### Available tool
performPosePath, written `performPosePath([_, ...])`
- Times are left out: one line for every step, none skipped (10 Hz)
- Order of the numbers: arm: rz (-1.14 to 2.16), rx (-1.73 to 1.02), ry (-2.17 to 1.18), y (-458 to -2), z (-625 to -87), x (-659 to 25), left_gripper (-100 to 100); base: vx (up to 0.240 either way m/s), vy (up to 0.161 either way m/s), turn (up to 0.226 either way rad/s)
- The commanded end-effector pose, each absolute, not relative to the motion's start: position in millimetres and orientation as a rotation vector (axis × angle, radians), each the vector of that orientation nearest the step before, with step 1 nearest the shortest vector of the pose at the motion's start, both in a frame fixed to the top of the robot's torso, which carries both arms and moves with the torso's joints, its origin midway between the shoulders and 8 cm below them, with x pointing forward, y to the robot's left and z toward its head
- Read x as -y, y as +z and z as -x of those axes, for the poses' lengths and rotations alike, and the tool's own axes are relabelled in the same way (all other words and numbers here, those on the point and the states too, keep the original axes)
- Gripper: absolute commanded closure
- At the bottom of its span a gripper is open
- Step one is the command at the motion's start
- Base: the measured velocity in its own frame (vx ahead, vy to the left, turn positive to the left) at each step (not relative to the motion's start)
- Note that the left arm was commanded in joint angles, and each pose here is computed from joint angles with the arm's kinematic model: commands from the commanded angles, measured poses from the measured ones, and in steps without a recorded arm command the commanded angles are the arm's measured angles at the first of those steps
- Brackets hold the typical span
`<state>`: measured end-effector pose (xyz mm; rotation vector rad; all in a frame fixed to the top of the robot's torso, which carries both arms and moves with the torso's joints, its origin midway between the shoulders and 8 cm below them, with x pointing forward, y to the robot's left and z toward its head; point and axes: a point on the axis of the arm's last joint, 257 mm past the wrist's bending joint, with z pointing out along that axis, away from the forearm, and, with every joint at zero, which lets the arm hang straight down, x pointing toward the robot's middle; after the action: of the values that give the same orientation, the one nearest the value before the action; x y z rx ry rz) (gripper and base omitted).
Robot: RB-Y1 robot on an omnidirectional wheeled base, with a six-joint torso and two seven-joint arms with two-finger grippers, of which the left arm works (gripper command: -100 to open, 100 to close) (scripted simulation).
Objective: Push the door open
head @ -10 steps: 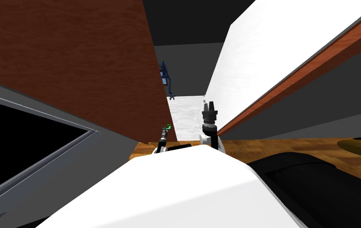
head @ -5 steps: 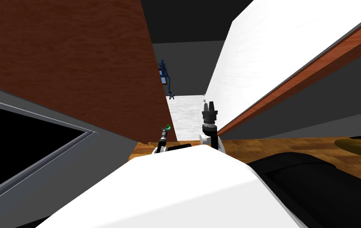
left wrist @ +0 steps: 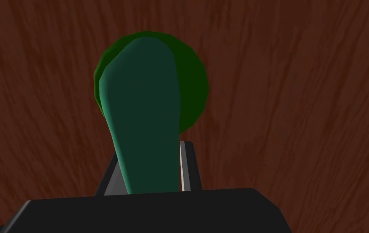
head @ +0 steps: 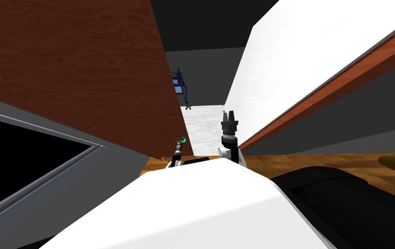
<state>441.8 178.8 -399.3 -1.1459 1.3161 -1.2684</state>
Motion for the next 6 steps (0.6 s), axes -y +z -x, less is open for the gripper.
performPosePath([1.133, -1.288, -1.252, -389.9, -448.0, -193.8, 100, 0.158, -0.075, 0.019])
performPosePath([1.136, -1.282, -1.239, -389.9, -448.8, -201.3, 100, 0.168, -0.055, 0.062])
performPosePath([1.140, -1.274, -1.226, -389.9, -449.5, -209.1, 100, 0.209, -0.038, 0.050])
performPosePath([1.144, -1.266, -1.212, -389.8, -450.3, -217.3, 100, 0.209, -0.063, 0.047])
performPosePath([1.149, -1.256, -1.198, -389.6, -451.0, -225.5, 100, 0.193, -0.119, 0.064])
performPosePath([1.154, -1.245, -1.183, -389.3, -451.7, -233.9, 100, 0.203, -0.129, 0.089])
